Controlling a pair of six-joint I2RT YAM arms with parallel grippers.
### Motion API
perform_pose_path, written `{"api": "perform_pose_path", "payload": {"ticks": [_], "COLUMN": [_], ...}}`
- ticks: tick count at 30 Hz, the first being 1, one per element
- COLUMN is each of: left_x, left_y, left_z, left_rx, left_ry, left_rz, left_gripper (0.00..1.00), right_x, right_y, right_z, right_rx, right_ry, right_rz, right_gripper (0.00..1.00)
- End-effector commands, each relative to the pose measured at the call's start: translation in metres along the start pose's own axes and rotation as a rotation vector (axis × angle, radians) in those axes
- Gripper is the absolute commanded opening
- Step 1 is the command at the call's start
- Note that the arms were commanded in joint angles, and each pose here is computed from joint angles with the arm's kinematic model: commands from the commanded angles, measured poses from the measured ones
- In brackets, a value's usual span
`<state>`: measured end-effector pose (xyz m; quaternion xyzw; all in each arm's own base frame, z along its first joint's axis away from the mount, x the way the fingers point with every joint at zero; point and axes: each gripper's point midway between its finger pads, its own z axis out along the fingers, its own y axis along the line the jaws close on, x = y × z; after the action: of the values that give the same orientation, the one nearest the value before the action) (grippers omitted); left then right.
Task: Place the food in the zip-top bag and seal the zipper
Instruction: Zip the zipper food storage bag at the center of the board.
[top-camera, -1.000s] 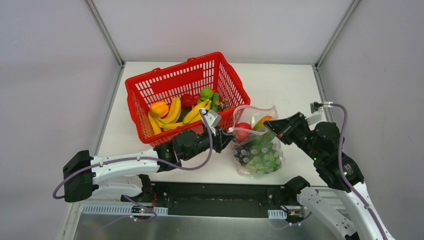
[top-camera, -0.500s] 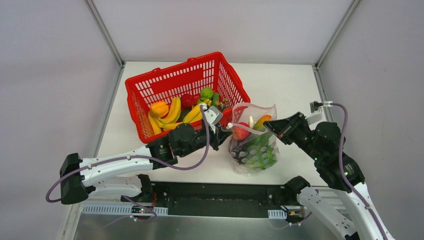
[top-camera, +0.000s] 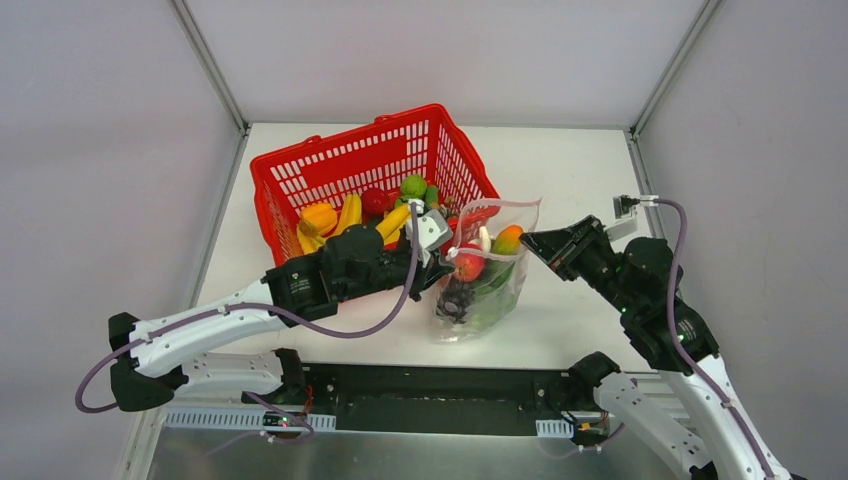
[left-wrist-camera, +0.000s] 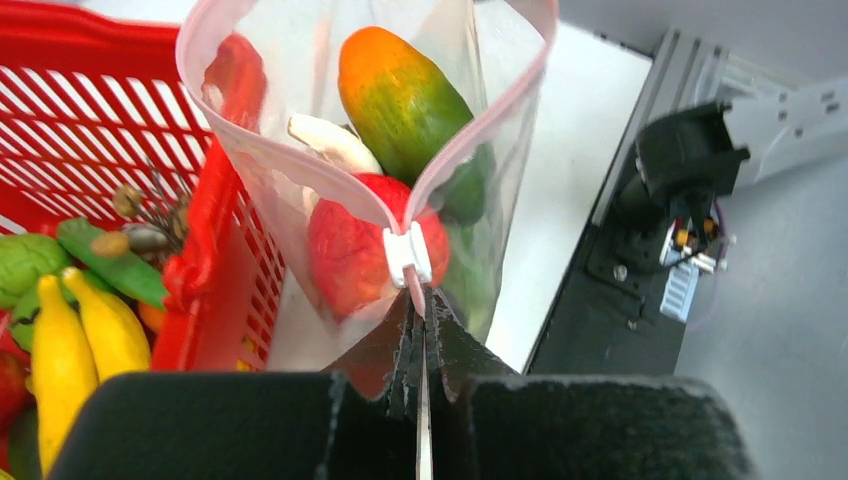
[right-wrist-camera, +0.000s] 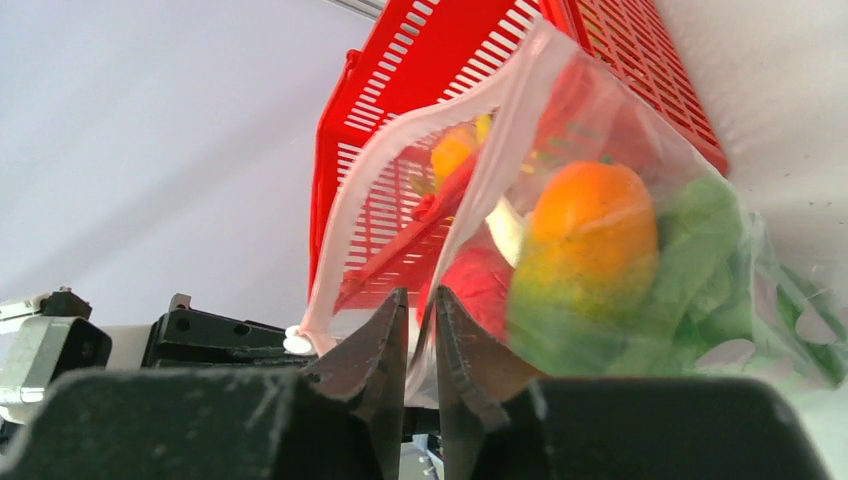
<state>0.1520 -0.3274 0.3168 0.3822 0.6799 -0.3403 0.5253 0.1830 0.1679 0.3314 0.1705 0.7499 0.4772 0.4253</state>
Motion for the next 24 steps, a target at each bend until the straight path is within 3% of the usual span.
{"api": "perform_pose_path", "payload": {"ticks": [1,8,15,18,24], "left_x": [0.009,0.012,0.000,-0.006,-0.020], "left_y": [-0.003,-0.007,-0.010,-0.011,-0.006], "left_z": [-0.005,-0.008,-0.010,-0.013,-0.015], "left_rx": [0.038,0.073,0.099,0.116,0.172], "left_ry": [-0.001,-0.016,-0.034,-0.037,-0.043], "left_rz": [0.025,0.047,0.092,0.120,0.162], "left_gripper": [0.00,0.00,0.00,0.00,0.00], "right_x": [-0.008,-0.017,-0.032,-0.027,0.025], "right_y": [0.011,0.005,0.042,0.068,0.080], "right_z": [-0.007,-0.022,-0.030,-0.021,-0.014], "right_rx": [-0.060,-0.003,-0.132,-0.257,-0.649], "right_ry": [-0.044,-0.050,-0.094,-0.048,0.187], "right_rz": [-0.057,-0.277,-0.467,-0.590,-1.168], "right_gripper": [0.22,0.43,0.45,0.45,0.67]}}
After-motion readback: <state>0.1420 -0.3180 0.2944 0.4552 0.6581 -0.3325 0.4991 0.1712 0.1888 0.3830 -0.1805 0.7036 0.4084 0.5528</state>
